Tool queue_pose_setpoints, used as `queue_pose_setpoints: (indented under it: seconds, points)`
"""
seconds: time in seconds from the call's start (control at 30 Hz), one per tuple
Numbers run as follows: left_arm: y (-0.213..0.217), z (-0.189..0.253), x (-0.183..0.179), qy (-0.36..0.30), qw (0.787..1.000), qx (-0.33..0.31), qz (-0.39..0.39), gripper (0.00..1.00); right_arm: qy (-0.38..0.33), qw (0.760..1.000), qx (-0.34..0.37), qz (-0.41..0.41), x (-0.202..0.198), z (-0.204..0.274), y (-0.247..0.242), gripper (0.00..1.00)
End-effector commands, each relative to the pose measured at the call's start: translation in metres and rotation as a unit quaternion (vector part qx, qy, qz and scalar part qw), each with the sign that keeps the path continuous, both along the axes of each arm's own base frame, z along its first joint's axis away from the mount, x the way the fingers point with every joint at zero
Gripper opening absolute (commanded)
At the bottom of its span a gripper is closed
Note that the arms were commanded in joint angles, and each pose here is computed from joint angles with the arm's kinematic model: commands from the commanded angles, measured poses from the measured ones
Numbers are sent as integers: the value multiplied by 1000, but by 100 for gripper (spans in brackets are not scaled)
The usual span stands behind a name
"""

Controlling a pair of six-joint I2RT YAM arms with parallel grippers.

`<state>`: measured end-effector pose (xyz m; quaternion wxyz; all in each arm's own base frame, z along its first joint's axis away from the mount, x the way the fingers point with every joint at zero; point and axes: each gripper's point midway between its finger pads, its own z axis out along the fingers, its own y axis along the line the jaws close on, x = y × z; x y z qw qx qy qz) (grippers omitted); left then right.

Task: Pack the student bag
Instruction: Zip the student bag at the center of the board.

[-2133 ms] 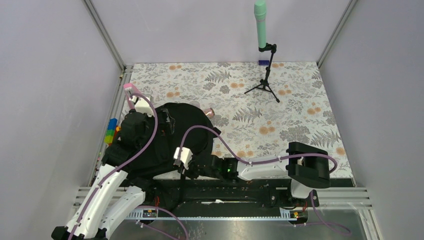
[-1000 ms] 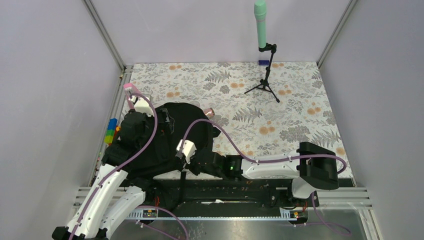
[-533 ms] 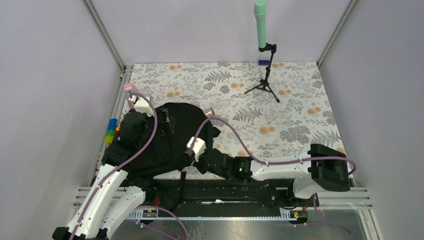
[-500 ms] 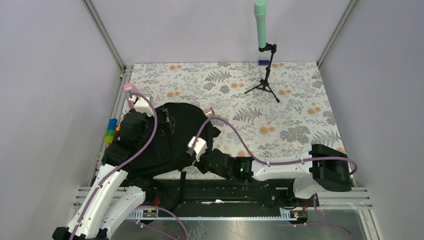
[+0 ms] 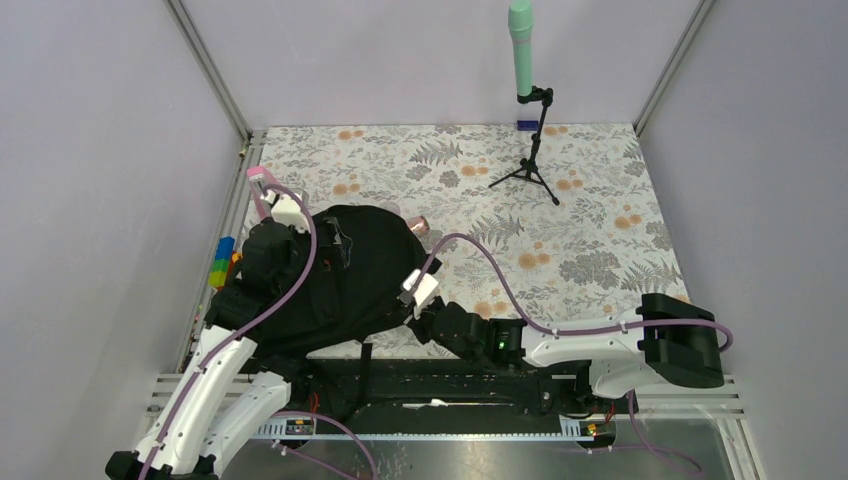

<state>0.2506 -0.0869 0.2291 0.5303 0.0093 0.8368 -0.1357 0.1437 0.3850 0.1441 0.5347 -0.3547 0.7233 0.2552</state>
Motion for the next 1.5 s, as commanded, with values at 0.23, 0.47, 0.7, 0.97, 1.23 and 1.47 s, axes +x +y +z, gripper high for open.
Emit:
queue_pose_setpoints:
  seconds: [0.23,0.47,0.7,0.97,1.23,1.47]
  points:
    - [-4,8,7,-18,1000,-8,-7,99,-22,995,70,-69,20,35,-22,0]
    - [-22,14,2,-28,997,-26,-61,99,-20,995,68,-66,21,33,-22,0]
    - [-54,19,-8,-35,986,-64,-150,99,-6,996,76,-36,12,35,-13,0]
    - [-89,0,-27,9,974,-84,-209,98,89,991,97,5,-22,10,-4,0]
    - [-117,-28,-44,49,971,-78,-220,98,140,987,78,20,-53,-21,-3,0]
    - [-143,-48,-52,69,967,-78,-233,98,156,985,71,21,-62,-36,-5,0]
